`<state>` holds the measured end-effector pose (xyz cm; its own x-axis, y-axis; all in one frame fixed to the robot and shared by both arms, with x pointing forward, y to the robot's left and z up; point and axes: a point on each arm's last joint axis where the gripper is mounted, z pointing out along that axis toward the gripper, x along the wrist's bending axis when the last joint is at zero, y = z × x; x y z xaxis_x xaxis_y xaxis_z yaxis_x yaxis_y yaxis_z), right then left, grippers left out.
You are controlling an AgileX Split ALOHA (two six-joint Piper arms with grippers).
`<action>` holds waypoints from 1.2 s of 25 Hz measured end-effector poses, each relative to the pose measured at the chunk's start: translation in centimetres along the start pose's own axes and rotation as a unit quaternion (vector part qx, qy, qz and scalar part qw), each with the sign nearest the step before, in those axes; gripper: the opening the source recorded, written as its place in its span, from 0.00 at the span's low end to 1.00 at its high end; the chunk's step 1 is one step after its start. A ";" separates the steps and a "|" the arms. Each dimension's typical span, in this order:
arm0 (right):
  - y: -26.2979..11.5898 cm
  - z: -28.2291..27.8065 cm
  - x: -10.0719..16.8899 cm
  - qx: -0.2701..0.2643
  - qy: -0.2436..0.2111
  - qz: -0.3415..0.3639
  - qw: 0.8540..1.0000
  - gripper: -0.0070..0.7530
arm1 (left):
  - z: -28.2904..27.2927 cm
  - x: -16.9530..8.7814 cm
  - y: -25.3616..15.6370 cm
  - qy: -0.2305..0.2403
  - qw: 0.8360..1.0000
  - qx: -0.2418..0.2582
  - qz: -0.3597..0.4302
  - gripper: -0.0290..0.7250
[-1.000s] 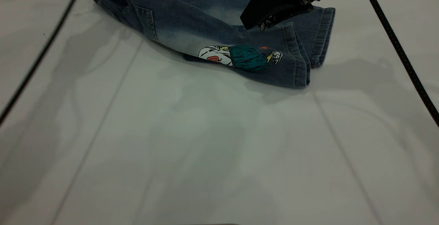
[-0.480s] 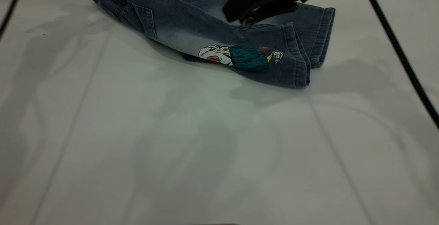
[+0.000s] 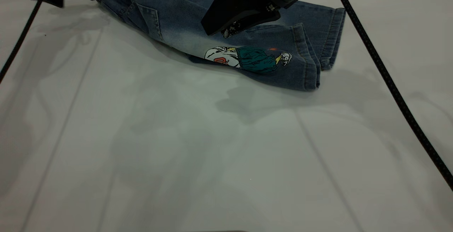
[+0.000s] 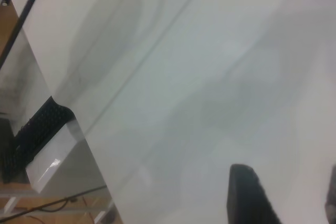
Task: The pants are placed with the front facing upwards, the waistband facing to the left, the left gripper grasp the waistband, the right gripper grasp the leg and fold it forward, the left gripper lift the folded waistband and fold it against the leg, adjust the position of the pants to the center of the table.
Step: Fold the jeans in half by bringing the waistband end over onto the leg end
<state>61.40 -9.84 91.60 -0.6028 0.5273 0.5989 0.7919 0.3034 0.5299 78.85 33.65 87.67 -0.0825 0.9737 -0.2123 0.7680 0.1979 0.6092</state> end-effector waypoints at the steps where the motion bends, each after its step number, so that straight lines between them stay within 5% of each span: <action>1: 0.0 0.0 0.0 0.000 0.000 0.000 1.000 0.36 | 0.4 0.0 -0.2 -0.006 1.000 -0.005 -0.017 0.81; 21: 0.0 0.0 0.0 0.000 0.000 0.000 1.000 0.36 | 4.1 0.5 -1.6 -0.043 0.987 -0.081 -0.128 0.79; 25: 0.0 0.0 0.0 0.000 0.000 0.000 1.000 0.36 | 4.5 0.6 -1.8 -0.046 0.984 -0.087 -0.149 0.59; 28: 0.0 0.0 0.0 0.000 0.000 0.000 1.000 0.36 | 4.6 0.6 -1.9 -0.051 0.982 -0.088 -0.159 0.26; 30: 0.0 0.0 0.0 0.000 0.000 0.000 1.000 0.36 | 4.6 0.5 -1.9 -0.054 0.982 -0.087 -0.159 0.16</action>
<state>61.39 -9.84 91.60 -0.6032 0.5272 0.5985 0.7916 0.3043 0.5298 80.30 33.28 82.86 -0.2245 0.8441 -0.4868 0.5937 0.5147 0.6186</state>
